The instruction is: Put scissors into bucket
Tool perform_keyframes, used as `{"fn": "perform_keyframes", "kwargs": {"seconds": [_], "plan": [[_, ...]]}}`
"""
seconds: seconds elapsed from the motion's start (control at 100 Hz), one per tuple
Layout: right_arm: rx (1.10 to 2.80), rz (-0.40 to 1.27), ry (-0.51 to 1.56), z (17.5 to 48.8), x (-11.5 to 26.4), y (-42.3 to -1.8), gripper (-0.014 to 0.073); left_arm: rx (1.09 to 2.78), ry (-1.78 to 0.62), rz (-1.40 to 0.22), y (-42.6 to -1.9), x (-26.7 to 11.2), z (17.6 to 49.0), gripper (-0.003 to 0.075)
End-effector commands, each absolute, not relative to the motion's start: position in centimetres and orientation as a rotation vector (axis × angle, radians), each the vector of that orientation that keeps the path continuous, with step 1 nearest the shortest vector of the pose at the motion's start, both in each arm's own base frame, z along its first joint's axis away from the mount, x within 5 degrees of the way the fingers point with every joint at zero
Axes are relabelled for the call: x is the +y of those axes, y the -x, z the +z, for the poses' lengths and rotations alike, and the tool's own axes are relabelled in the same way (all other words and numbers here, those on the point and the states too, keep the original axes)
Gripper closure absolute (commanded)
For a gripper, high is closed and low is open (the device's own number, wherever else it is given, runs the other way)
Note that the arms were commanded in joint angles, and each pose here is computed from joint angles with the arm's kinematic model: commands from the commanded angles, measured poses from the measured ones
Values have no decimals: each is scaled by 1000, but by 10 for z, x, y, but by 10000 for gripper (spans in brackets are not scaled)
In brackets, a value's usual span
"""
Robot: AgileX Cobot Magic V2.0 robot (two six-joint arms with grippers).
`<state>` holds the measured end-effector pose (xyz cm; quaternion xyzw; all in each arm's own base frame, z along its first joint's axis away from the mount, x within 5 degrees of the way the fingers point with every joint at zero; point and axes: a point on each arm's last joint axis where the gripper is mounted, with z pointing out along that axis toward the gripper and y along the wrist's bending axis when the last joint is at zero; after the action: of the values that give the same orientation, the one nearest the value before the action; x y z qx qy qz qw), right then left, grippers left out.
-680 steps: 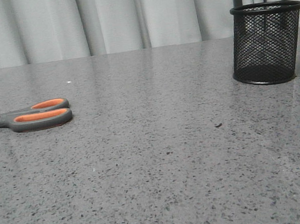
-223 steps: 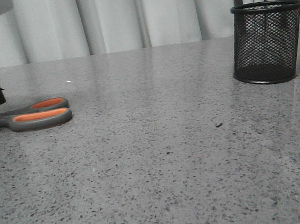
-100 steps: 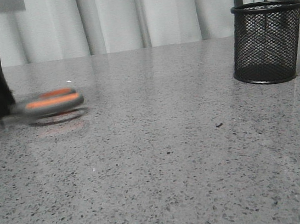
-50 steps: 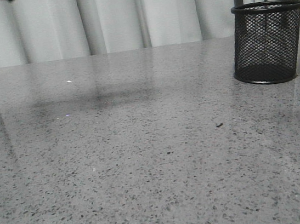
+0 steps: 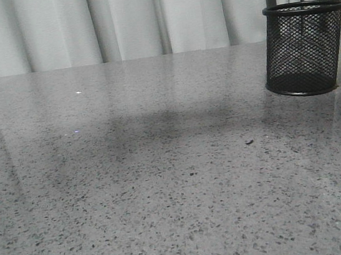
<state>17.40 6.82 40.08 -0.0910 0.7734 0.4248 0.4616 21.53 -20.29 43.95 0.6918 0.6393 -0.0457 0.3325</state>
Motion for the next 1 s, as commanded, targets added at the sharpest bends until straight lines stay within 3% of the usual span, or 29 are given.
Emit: {"fn": "perform_keyframes", "kwargs": {"seconds": [0.0, 0.37, 0.49, 0.63, 0.72, 0.89, 0.99], "plan": [[1830, 1111, 237, 413, 71, -179, 79, 1548, -1697, -126, -198, -206, 469, 741], [1841, 1200, 282, 402, 76, -199, 106, 1484, -1669, -158, -190, -224, 472, 741], [1842, 1202, 312, 399, 77, -202, 318, 1481, -1663, -160, -190, -224, 472, 741], [1839, 1195, 326, 399, 77, -203, 673, 1488, -1671, -205, -187, -225, 472, 727], [1838, 1194, 331, 399, 77, -203, 664, 1502, -1689, -213, -186, -225, 470, 631], [1835, 1193, 333, 400, 77, -203, 664, 1543, -1651, -229, -188, -223, 470, 299], [1829, 1138, 366, 407, 76, -203, 663, 1623, -1564, -244, -196, -215, 472, 260]]}}
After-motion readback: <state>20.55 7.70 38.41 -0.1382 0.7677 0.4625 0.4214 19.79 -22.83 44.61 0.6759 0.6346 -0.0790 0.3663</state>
